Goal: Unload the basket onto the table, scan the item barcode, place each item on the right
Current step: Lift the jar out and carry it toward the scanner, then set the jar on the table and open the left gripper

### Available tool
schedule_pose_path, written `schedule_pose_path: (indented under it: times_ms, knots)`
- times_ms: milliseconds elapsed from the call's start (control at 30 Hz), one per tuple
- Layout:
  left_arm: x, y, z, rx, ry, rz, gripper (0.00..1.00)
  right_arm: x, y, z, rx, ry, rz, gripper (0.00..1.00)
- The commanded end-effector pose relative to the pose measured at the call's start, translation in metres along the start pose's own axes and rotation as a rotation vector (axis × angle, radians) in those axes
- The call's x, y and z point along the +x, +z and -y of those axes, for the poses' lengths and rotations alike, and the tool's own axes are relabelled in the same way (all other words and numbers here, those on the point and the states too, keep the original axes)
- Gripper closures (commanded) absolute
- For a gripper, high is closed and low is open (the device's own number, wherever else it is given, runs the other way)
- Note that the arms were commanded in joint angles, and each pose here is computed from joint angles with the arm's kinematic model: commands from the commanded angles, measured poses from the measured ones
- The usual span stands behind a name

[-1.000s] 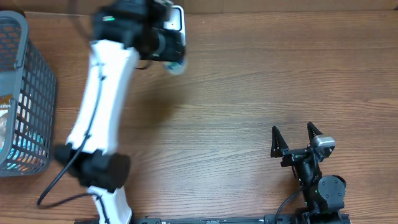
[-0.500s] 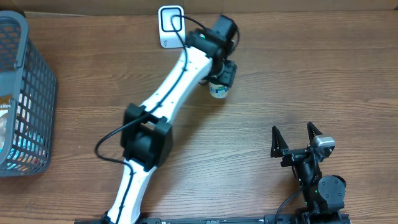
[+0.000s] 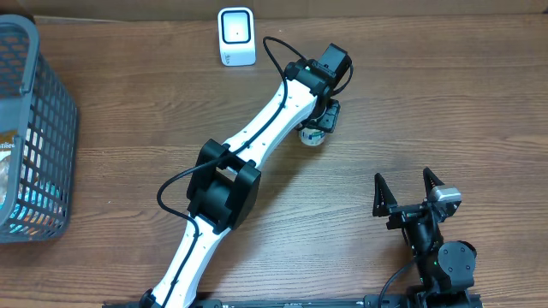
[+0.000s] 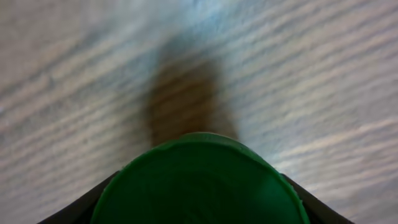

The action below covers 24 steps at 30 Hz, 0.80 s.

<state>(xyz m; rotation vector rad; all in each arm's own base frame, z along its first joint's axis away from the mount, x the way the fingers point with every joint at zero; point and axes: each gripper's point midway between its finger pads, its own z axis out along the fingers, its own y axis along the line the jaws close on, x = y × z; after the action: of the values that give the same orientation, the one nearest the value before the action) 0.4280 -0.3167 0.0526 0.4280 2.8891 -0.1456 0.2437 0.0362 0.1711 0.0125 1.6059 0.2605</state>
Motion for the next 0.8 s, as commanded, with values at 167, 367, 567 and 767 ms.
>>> schedule_pose_path:
  times_ms: [167,367,567,767]
  knots:
    - [0.026,-0.001,0.003,-0.004,-0.011,-0.106,0.19,0.001,0.0,0.001,0.002,0.001,0.005,0.0]
    - [0.031,-0.002,0.004,0.002,-0.012,-0.126,0.02,0.001,0.0,0.001,0.002,0.001,0.005,0.0]
    - [0.028,-0.007,0.003,0.006,0.005,-0.116,0.0,0.001,0.0,0.001,0.002,0.001,0.005,0.0]
    - [0.001,-0.053,0.0,0.039,0.008,-0.008,0.0,0.001,0.0,0.001,0.002,0.001,0.005,0.0]
